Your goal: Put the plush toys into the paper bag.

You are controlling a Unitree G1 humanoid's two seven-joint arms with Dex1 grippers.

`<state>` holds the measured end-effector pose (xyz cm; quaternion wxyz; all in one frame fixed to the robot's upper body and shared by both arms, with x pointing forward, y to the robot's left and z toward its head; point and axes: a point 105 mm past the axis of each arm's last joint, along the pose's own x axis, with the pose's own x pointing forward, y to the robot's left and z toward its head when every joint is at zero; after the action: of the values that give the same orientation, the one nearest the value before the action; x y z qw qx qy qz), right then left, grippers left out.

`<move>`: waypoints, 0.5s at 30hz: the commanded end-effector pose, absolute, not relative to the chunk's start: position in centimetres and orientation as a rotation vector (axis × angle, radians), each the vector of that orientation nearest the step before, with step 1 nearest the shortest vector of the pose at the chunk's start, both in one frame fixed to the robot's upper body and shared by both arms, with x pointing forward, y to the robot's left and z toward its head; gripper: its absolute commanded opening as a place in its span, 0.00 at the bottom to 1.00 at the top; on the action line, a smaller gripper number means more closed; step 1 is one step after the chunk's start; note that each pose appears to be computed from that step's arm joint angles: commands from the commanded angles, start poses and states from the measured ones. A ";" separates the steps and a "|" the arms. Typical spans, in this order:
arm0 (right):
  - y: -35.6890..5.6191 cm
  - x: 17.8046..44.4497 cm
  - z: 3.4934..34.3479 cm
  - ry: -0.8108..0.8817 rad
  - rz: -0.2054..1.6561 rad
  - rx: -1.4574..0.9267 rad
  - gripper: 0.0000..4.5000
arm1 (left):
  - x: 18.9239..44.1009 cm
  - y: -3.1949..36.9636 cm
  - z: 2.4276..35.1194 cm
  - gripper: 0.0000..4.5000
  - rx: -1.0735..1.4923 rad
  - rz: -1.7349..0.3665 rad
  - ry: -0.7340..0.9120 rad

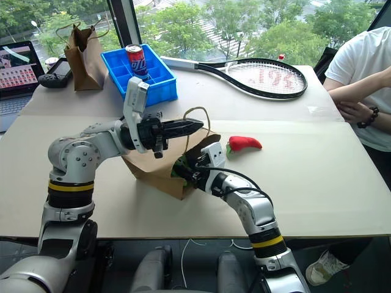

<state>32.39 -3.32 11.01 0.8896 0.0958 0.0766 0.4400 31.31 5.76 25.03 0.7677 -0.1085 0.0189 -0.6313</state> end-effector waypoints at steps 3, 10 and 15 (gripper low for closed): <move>-6.1 30.6 13.3 0.109 0.904 0.095 0.91 | 31.1 6.8 25.1 0.00 -0.177 -1.341 0.007; -12.1 29.7 16.7 0.091 0.840 0.038 0.91 | 31.2 6.9 24.8 0.00 -0.201 -1.322 0.005; -17.5 34.8 17.8 0.063 0.593 -0.022 0.91 | 31.0 6.8 24.6 0.00 -0.209 -1.311 0.005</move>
<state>32.95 -15.63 17.44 0.9404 0.0060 0.0438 0.3373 31.57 6.83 23.28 0.7899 -0.1067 0.0317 -0.6031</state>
